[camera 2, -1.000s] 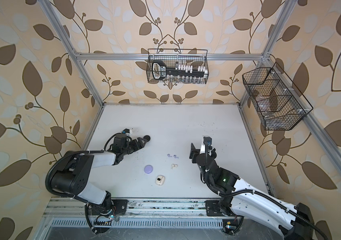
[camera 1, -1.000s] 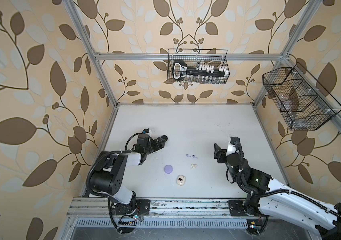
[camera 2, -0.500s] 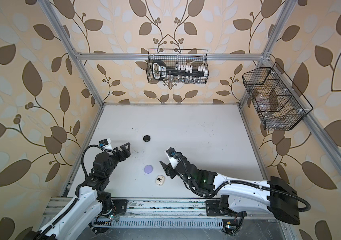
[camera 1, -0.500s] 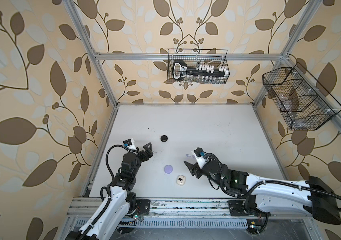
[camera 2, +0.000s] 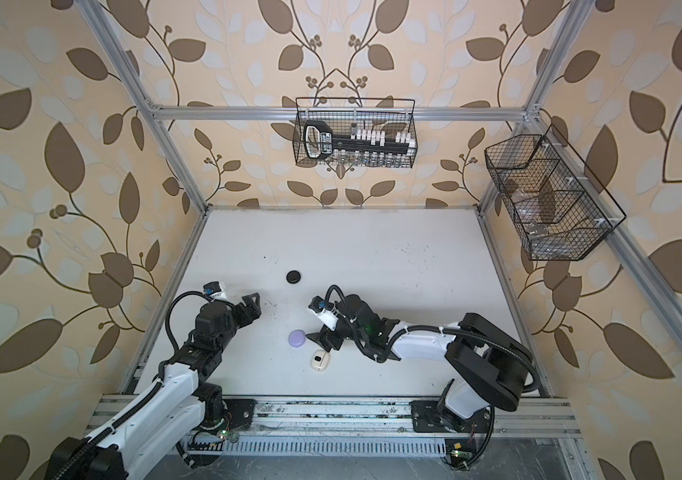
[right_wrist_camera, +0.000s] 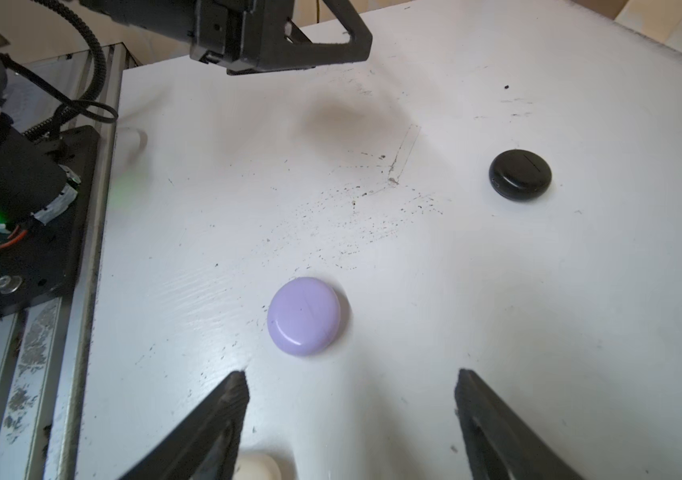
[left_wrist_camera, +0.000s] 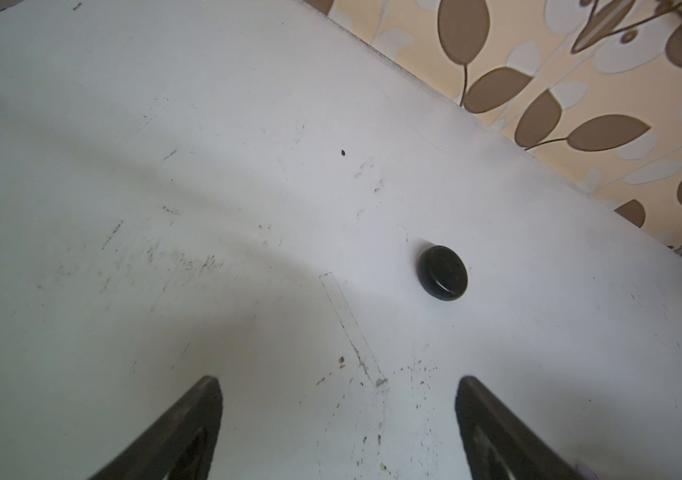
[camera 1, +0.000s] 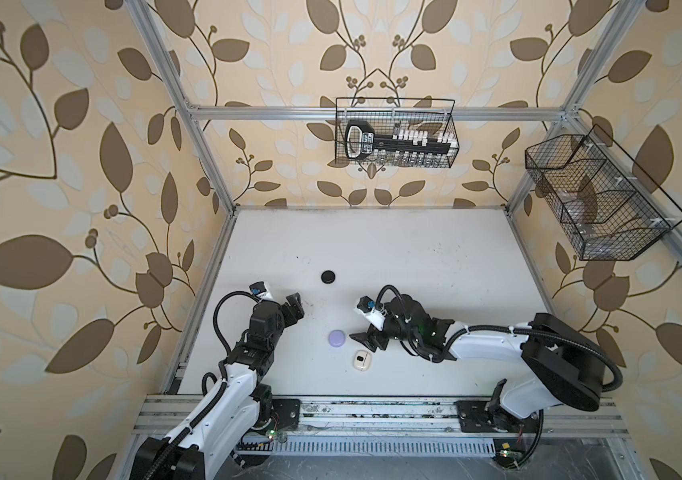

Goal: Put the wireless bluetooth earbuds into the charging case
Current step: 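Move the right gripper down over the lilac case on the table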

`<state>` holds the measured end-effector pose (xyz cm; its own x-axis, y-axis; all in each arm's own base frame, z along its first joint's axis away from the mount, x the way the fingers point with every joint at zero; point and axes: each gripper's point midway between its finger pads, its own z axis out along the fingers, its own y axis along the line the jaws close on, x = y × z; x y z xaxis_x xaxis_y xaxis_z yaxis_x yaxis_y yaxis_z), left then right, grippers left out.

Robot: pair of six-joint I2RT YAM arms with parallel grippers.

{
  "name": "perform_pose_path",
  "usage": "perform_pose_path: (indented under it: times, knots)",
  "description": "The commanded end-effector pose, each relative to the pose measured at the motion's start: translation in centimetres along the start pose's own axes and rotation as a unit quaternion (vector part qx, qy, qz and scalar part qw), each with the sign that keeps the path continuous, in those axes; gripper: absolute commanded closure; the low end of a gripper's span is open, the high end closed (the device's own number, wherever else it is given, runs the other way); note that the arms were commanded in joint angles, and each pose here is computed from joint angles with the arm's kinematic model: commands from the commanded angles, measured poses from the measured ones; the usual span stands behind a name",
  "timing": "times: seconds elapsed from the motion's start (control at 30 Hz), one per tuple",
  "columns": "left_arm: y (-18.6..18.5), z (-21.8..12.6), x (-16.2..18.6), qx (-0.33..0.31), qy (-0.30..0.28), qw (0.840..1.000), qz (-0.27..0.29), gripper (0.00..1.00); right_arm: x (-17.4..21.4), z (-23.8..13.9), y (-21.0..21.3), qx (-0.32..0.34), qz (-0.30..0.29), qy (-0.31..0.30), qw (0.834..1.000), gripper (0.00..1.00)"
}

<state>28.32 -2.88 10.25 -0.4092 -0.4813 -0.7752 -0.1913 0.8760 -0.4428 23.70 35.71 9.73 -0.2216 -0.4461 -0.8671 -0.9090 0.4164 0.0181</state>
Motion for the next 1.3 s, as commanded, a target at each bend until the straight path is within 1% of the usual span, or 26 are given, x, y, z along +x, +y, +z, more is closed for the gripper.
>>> perform_pose_path:
  times: [0.0,0.2,0.3,0.33,0.43,0.53,0.73,0.93,1.17,1.27]
  knots:
    - [-0.6,-0.5,-2.2,0.006,-0.038,0.999,-0.011,0.10,-0.6,1.6,1.3,-0.060,-0.017,0.000,0.998,0.19]
    - [-1.4,-0.4,-1.9,0.027,-0.031,0.999,-0.003,0.11,2.7,5.4,0.6,-0.071,-0.021,0.073,0.995,0.24]
    - [-1.6,-0.2,-1.9,0.029,-0.026,0.999,0.000,0.11,4.4,6.3,0.0,-0.077,-0.006,0.102,0.992,0.24]
    - [-1.7,-0.1,-1.9,0.029,-0.023,0.999,0.001,0.12,4.5,6.3,-0.1,-0.083,0.000,0.106,0.991,0.23]
    - [-1.8,0.1,-1.8,0.029,-0.017,0.999,0.002,0.13,4.4,5.9,0.6,-0.109,0.005,0.101,0.989,0.20]
    - [-1.7,-0.1,-1.8,0.029,-0.022,0.999,0.001,0.13,3.7,5.3,1.9,-0.135,0.000,0.087,0.987,0.19]
    - [-1.6,-0.4,-1.9,0.031,-0.031,0.999,-0.001,0.12,2.6,4.8,3.2,-0.151,-0.012,0.061,0.987,0.19]
    - [-1.6,-0.4,-1.9,0.032,-0.031,0.999,-0.002,0.13,4.0,6.4,2.2,-0.131,-0.009,0.071,0.989,0.13]
    - [-1.6,-0.7,-1.9,0.037,-0.038,0.999,-0.004,0.14,4.8,6.9,3.4,-0.133,-0.037,0.087,0.987,0.14]
    - [-1.6,-0.8,-1.9,0.038,-0.038,0.999,-0.004,0.14,5.2,7.3,3.0,-0.106,-0.044,0.095,0.989,0.17]
